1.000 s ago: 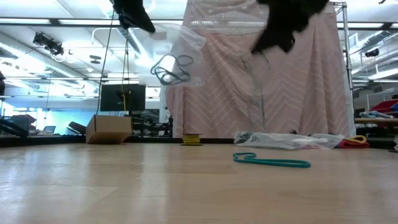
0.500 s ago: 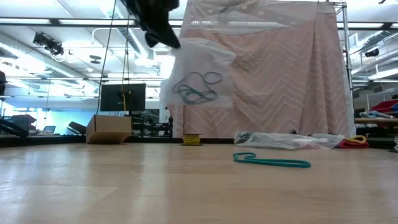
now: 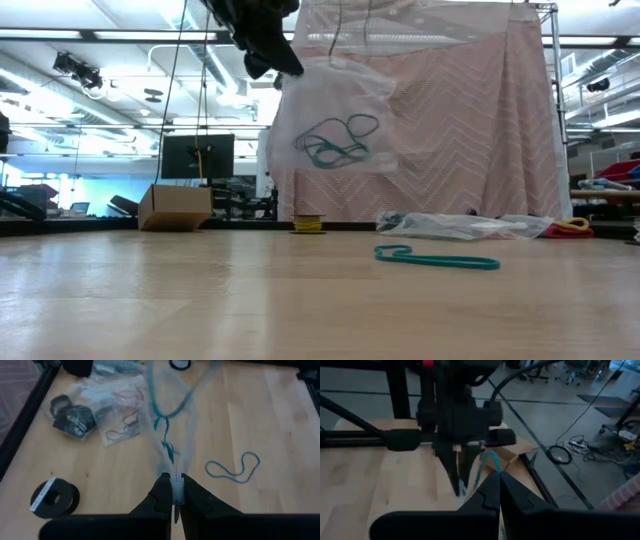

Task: Sort rubber bands
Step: Put the blue rubber band into the transparent zip bag

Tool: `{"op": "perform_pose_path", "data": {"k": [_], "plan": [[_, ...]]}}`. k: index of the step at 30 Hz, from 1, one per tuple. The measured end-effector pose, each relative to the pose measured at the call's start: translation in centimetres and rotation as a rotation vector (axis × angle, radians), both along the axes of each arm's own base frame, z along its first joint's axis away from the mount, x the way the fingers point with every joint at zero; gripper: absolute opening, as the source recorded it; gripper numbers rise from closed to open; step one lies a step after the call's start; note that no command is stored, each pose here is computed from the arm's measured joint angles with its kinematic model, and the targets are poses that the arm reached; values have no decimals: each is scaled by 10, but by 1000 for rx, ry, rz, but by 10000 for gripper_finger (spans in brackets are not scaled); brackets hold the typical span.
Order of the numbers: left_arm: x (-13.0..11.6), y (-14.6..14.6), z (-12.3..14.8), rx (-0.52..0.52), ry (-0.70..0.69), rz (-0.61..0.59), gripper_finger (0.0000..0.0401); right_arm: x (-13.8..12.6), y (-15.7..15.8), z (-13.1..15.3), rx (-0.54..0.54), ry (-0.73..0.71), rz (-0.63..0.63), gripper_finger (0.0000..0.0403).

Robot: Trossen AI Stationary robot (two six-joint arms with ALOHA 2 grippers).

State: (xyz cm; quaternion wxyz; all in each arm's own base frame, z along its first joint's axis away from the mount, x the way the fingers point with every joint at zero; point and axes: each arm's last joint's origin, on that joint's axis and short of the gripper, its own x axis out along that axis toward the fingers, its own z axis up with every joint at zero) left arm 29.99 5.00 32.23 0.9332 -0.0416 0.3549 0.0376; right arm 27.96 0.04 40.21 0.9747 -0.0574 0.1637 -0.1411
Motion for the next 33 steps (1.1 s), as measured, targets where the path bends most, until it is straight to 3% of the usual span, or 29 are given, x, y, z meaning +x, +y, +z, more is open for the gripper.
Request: {"op": "perform_pose_path", "data": {"k": [13,21,24,33], "plan": [[1,0,2,-10,-17,9,21,22,1,-18,24,55,59,0],[1,0,1,-10,-16,10,21,27,-5,-41,30,217,40,4],[0,0,1,-10,-14,9,21,26,-6,-55,38,285,37,16],[-1,0,-1,-7,14,7,21,30,-3,-72,105,290,127,90]]}}
